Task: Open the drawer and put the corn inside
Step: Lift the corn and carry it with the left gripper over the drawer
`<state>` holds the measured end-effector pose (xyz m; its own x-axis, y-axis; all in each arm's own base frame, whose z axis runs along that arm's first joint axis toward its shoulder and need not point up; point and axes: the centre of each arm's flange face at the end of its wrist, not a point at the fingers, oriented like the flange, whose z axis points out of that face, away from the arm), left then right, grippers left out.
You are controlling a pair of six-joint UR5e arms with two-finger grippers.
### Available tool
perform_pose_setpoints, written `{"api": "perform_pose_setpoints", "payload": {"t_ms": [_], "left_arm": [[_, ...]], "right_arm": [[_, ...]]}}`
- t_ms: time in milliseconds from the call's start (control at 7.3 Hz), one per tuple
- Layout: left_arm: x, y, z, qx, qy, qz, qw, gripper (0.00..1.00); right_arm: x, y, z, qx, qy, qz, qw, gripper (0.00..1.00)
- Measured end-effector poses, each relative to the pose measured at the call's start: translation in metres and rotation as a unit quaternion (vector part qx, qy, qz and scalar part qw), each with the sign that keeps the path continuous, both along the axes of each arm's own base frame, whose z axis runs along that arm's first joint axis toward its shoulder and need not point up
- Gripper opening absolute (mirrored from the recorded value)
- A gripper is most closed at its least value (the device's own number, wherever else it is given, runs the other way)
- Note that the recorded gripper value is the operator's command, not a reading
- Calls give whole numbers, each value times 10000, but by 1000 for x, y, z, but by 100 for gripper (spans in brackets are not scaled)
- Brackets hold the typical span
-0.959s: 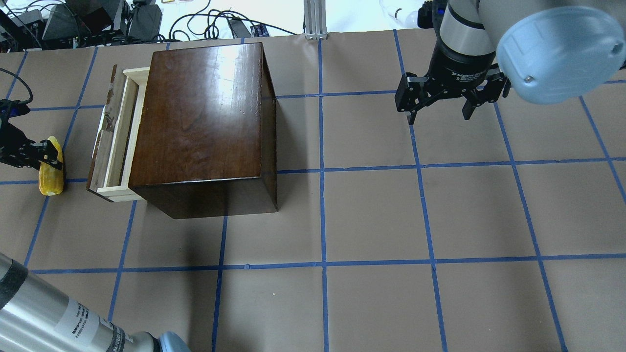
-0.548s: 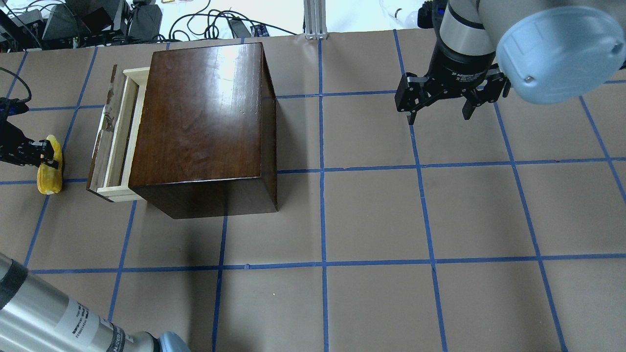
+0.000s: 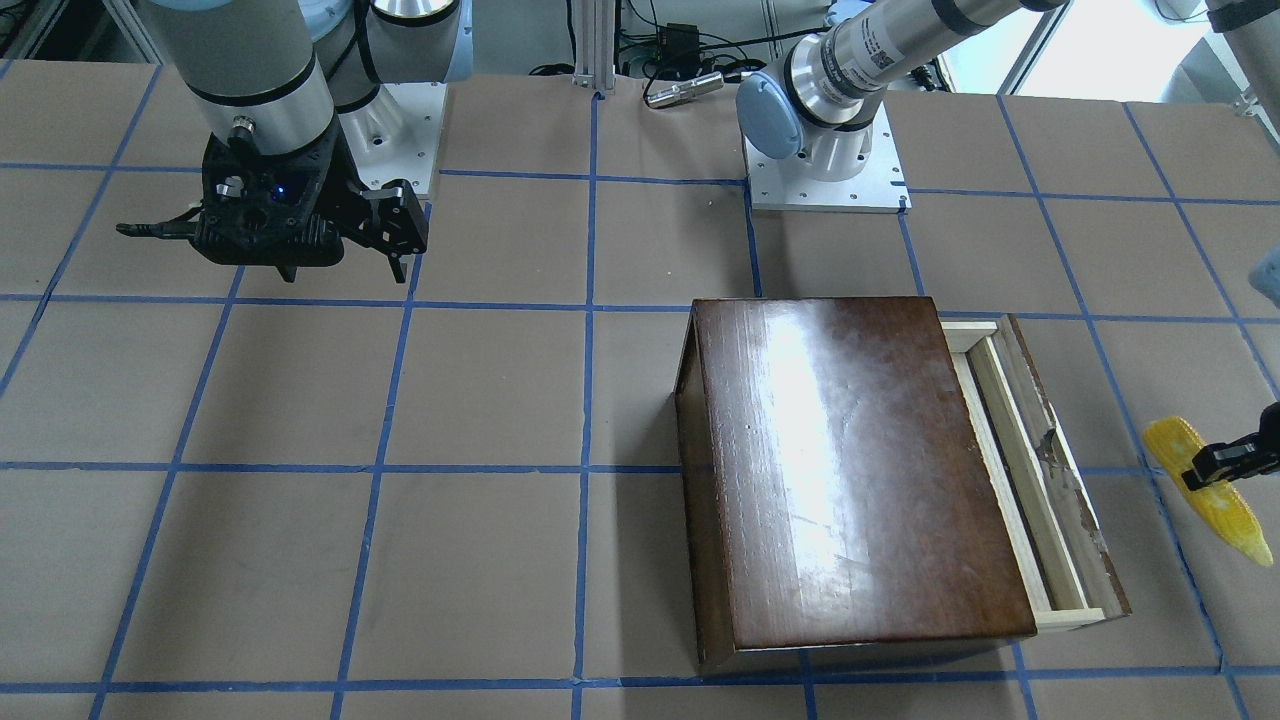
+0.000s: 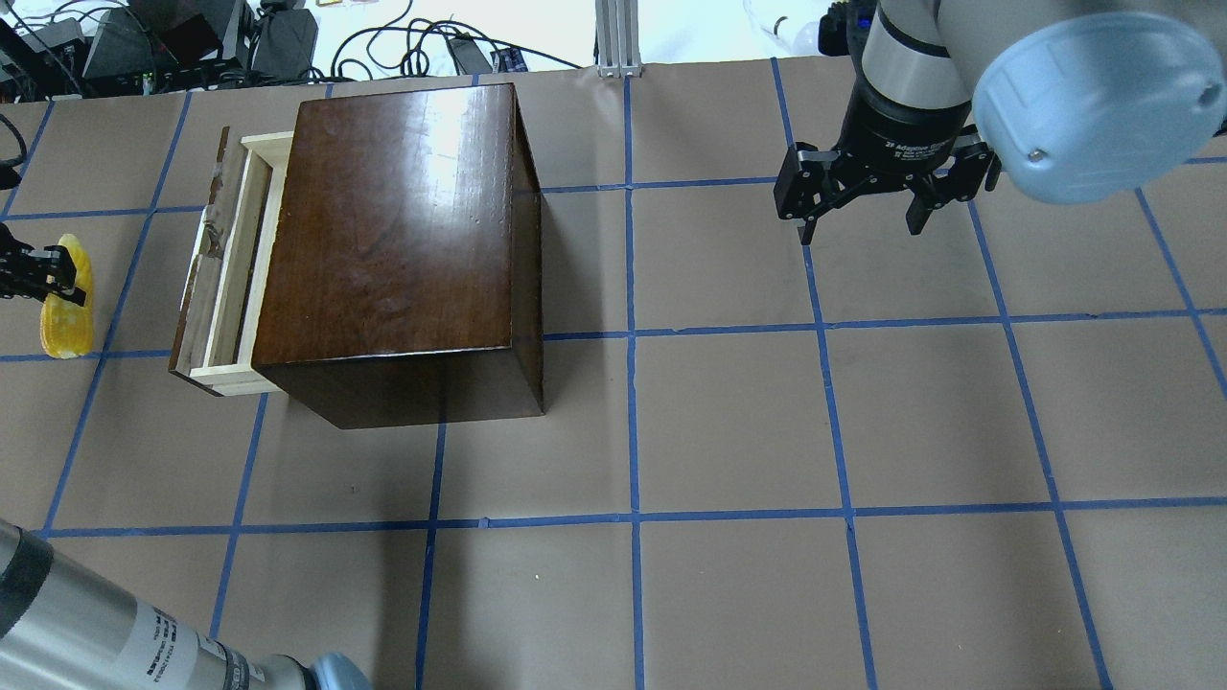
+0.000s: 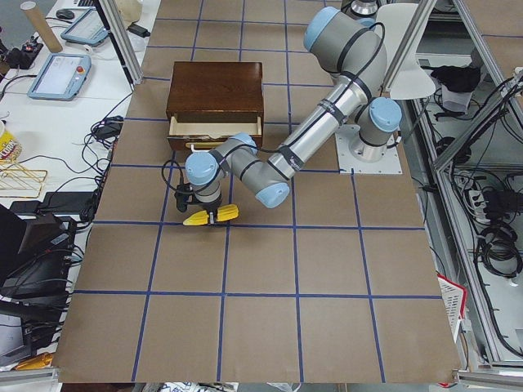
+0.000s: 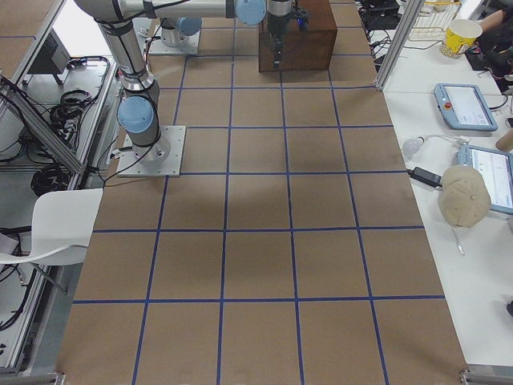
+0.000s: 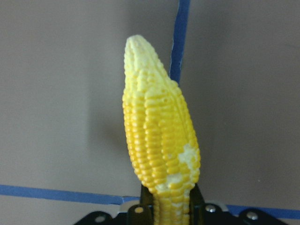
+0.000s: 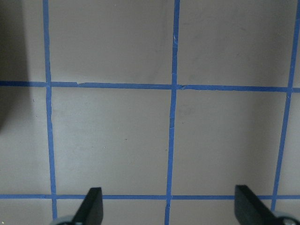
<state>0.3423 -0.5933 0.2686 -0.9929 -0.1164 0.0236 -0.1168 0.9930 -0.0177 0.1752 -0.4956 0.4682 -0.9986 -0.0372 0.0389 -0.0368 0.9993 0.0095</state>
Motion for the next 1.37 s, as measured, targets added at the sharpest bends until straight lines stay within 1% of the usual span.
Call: {"api": "perform_pose_setpoints", "payload": {"t_ms": [274, 548, 822, 1096, 1370], "left_arm": [[-27, -3, 51, -31, -22, -157, 9999, 0], [-84, -12, 107, -36, -35, -538, 9985, 0], [-156, -19, 147, -28, -98, -1064, 9943, 0], [-227, -26, 163, 38, -203, -1632, 9864, 0], [-271, -30, 161, 106, -174, -1982, 9800, 0]], "right_arm": [[0, 0, 0, 0, 0, 0, 10000, 100], [0, 0, 0, 0, 0, 0, 10000, 100], [0, 0, 0, 0, 0, 0, 10000, 100], [0, 0, 0, 0, 0, 0, 10000, 100], [0, 0, 0, 0, 0, 0, 10000, 100]]}}
